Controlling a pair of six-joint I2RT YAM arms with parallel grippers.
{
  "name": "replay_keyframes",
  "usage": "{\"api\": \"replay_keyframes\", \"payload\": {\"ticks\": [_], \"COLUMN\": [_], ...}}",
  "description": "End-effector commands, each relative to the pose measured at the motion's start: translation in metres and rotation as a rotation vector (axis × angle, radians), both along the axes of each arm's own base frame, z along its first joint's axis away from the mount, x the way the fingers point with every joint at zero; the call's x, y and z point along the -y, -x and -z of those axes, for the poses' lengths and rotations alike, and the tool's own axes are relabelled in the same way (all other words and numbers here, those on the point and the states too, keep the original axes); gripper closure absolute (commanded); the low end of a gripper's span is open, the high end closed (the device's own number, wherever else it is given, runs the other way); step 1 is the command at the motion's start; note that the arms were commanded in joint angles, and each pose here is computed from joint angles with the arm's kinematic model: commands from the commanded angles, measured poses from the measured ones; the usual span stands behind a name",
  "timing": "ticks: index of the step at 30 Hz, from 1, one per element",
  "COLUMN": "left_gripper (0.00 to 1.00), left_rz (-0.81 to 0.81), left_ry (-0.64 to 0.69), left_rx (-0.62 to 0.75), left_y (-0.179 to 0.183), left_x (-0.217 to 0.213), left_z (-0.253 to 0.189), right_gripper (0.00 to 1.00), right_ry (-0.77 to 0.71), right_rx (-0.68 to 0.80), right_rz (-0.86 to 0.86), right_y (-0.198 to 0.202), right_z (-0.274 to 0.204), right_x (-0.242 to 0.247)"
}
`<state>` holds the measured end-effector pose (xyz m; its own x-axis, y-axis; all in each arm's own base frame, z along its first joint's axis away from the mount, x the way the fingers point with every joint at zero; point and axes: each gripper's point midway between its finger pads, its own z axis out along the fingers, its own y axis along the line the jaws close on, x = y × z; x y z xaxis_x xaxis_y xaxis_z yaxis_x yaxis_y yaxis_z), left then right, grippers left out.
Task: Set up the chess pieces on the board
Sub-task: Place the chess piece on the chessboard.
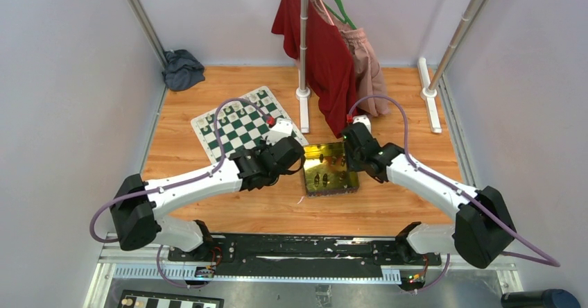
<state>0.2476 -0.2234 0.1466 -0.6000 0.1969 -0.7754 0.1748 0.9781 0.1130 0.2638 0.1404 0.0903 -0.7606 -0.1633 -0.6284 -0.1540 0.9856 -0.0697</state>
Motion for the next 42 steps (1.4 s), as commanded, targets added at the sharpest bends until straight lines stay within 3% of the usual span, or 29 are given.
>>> {"api": "replay_keyframes", "payload": {"ticks": [1,19,28,42], "left_gripper": [1.0,1.0,1.0,1.0], "left_rz": [-0.138,-0.5,-0.603,-0.699], "left_ry": [0.009,0.274,0.319,0.266], "left_rx": [0.042,-0.033,-0.021,-0.018], "left_y": [0.002,0.019,0.02,0.014], "left_x": [-0.024,-0.102,-0.128,-0.167], "left_z": [-0.001,0.047,0.063,0.082], "right_gripper": [0.57,0.57,0.57,0.57], "right_ry": [0.019,-0.014,-0.031,-0.013], "right_rx": [0.017,0.098,0.107,0.116], "right_rz": [-0.031,-0.076,-0.103,-0.134], "right_y": [0.007,0.012,0.016,0.015], "right_z": [-0.011,-0.052,-0.054,-0.062], "right_x": [0.004,0.008,0.008,0.007]}}
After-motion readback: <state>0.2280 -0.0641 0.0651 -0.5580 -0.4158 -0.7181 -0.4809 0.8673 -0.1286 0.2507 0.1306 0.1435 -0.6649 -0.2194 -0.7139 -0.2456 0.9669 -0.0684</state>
